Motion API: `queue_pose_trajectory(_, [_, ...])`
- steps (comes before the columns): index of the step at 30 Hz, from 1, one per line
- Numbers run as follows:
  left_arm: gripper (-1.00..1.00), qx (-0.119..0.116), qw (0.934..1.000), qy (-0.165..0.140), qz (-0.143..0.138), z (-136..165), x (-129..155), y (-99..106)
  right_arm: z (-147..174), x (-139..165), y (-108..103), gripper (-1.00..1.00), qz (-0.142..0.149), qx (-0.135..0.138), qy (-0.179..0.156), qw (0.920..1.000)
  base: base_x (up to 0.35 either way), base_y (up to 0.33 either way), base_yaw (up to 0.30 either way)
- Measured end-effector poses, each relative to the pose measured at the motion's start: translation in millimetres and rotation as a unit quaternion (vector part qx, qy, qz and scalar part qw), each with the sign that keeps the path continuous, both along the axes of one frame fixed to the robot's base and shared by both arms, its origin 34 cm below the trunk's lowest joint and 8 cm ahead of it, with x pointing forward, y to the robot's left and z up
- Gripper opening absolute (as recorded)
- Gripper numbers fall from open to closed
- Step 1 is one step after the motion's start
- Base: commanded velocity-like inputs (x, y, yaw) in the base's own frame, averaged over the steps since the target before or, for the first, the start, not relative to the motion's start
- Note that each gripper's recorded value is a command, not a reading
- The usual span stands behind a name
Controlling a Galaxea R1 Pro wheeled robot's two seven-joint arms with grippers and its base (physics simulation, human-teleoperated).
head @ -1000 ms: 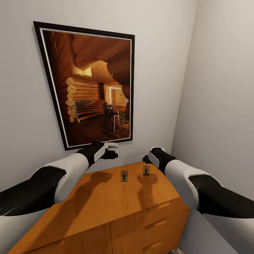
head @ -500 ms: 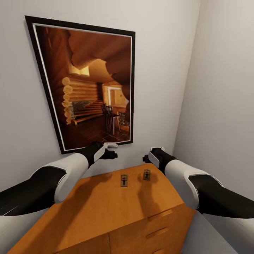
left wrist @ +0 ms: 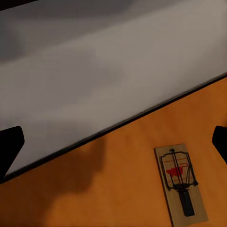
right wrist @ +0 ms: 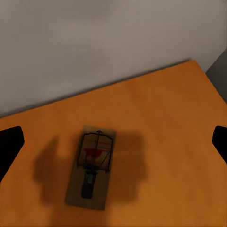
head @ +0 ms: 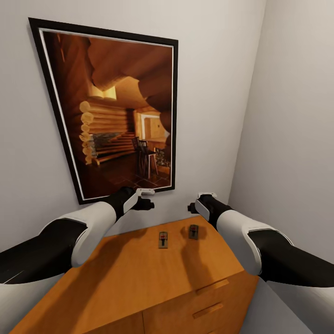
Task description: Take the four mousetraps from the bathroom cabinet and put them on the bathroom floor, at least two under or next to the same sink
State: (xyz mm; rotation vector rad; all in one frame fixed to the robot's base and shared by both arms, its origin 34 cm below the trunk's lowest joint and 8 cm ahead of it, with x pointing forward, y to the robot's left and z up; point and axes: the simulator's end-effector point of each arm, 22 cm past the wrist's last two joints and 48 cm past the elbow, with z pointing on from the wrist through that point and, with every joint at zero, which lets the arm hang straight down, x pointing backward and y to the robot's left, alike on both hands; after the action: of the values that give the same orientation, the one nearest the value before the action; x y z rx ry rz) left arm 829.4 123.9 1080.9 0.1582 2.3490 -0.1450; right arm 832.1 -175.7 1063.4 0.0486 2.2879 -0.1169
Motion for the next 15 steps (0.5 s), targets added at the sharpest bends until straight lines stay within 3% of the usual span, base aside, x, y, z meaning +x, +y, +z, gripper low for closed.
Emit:
queue_pose_trajectory(10, [1.0,0.001,1.0,0.009,0.001,-9.8,-4.4,1.0,0.6,0.6,0.1,1.0,0.0,0.001,-0.002,1.0,0.003,0.0,0.0])
queue_pose_trajectory(15, [1.0,0.0,0.9998,0.021,0.001,-30.8,-13.4,1.0,-1.1,0.0,0.1,1.0,-0.001,0.001,-0.001,1.0,0.0,0.0,0.0])
